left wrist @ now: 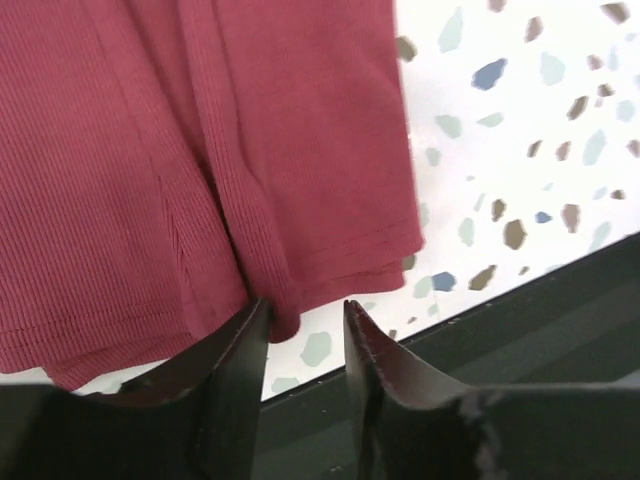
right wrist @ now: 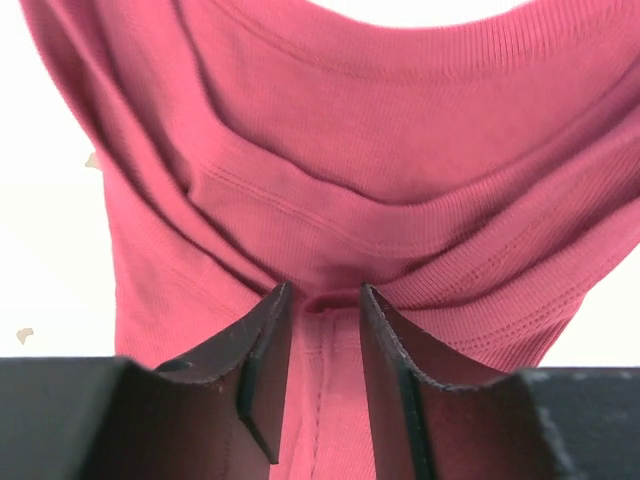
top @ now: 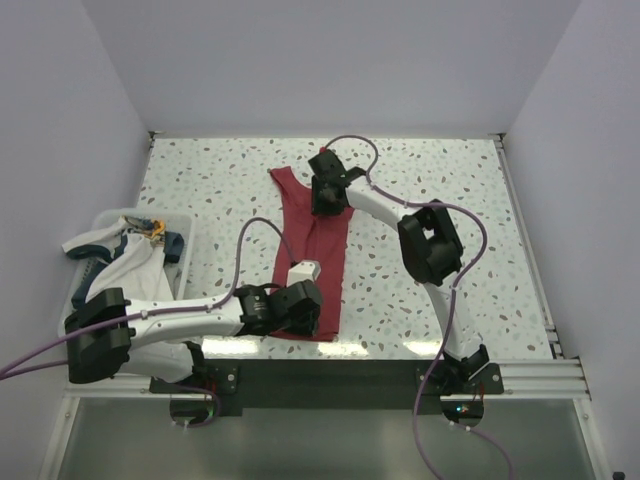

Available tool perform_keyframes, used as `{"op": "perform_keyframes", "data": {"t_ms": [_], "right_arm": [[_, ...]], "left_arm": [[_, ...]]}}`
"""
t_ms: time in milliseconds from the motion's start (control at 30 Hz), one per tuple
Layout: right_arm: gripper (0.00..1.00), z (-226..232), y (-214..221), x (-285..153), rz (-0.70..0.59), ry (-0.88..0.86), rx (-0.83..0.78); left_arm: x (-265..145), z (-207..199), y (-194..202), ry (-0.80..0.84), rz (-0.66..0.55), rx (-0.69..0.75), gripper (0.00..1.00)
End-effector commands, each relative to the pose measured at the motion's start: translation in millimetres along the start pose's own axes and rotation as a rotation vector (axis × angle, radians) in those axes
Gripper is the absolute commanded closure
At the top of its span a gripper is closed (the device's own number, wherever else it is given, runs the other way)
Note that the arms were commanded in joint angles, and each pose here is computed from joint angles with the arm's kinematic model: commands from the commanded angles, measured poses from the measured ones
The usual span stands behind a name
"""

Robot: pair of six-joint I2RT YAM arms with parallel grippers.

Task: Fold and stack the tank tops
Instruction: Fold the tank top

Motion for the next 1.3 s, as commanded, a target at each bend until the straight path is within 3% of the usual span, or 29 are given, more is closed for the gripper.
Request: {"op": "perform_keyframes", "data": {"t_ms": [0, 200, 333, 500, 733, 1267], "right_arm": [[0.62, 20.9, -32.5, -33.5, -0.097, -0.077, -0.022], [0.6, 18.7, -39.5, -69.4, -0.133, -0.098, -0.037], [0.6, 3.8, -28.7, -98.8, -0.146, -0.104, -0.027], [0.62, -26.2, 20.8, -122.5, -0.074, -0.15, -0.01], [0.66, -44.8, 45.5, -90.5, -0.017, -0.056, -0.026], [0.68, -57.9, 0.6, -16.3, 0.013, 0.101, -0.024]], "left_arm": [[-21.2, -13.2, -27.5, 0.04, -0.093, -0.011, 0.57], [-47.9, -10.9, -58.8, 0.008, -0.185, -0.048, 0.52], [-51.2, 31.6, -75.0, -0.109, -0.227, -0.135, 0.52], [-36.2, 74.3, -74.5, -0.169, -0.208, -0.218, 0.5], [-4.3, 108.1, -77.3, -0.177, -0.181, -0.237, 0.44], [41.1, 127.3, -51.9, -0.214, -0.082, -0.254, 0.38]]}}
Point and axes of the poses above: each gripper's point midway between its finger pads, its own x axis out along the fingers, its own z axis along the line the jaws close on, y = z × x, the point moved 8 cm from there along -x, back along the fingers, and after that the axes turned 10 degrees about x, right-handed, at the moved point
